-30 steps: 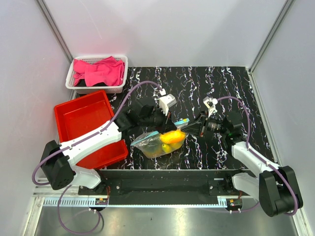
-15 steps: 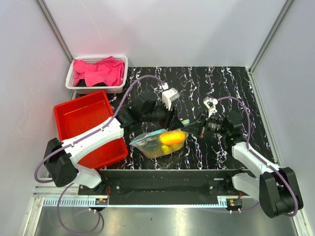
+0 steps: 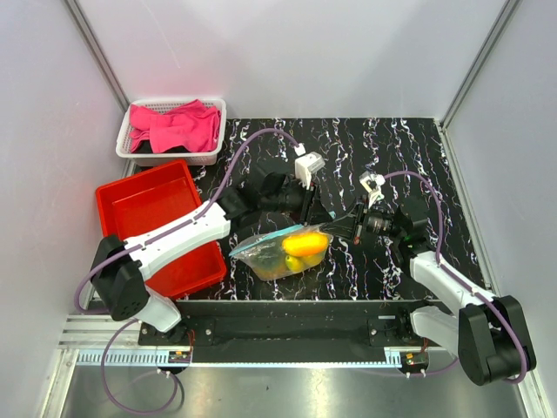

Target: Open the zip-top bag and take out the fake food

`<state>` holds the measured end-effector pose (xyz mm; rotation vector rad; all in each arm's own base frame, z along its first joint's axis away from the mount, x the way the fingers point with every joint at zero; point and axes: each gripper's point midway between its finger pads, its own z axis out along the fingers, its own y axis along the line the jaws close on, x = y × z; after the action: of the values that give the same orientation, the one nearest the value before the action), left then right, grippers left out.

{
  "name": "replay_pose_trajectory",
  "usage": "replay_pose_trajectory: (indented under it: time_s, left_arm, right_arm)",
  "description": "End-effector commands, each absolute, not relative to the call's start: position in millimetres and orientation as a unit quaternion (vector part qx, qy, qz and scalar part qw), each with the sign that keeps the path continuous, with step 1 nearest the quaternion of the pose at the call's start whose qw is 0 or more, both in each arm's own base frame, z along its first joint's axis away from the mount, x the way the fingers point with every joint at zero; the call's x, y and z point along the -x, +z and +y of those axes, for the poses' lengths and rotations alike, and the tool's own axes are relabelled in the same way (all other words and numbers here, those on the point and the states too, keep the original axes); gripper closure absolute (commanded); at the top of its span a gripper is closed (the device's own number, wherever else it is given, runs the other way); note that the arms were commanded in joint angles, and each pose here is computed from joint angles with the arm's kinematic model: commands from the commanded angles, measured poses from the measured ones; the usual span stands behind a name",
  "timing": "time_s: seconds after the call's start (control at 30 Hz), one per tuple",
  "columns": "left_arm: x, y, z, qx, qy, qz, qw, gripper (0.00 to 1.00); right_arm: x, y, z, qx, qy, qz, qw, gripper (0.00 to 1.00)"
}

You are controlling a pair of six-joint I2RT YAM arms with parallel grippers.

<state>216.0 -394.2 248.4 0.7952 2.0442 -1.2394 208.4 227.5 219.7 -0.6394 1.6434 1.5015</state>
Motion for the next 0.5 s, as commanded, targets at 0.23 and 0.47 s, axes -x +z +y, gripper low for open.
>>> replay_pose_trajectory:
  time_s: [0.23, 0.47]
  left_arm:
    - [-213, 272, -394, -0.309, -0.492, 0.746, 0.326, 1.0]
    - [-214, 261, -374, -0.295, -0.474, 0.761, 0.33, 1.0]
  right_arm:
    - [-214, 232, 228, 0.266, 0.581, 0.631, 0.439, 1.0]
    - [-216, 234, 221, 0.25, 0.551, 0.642, 0.47, 1.0]
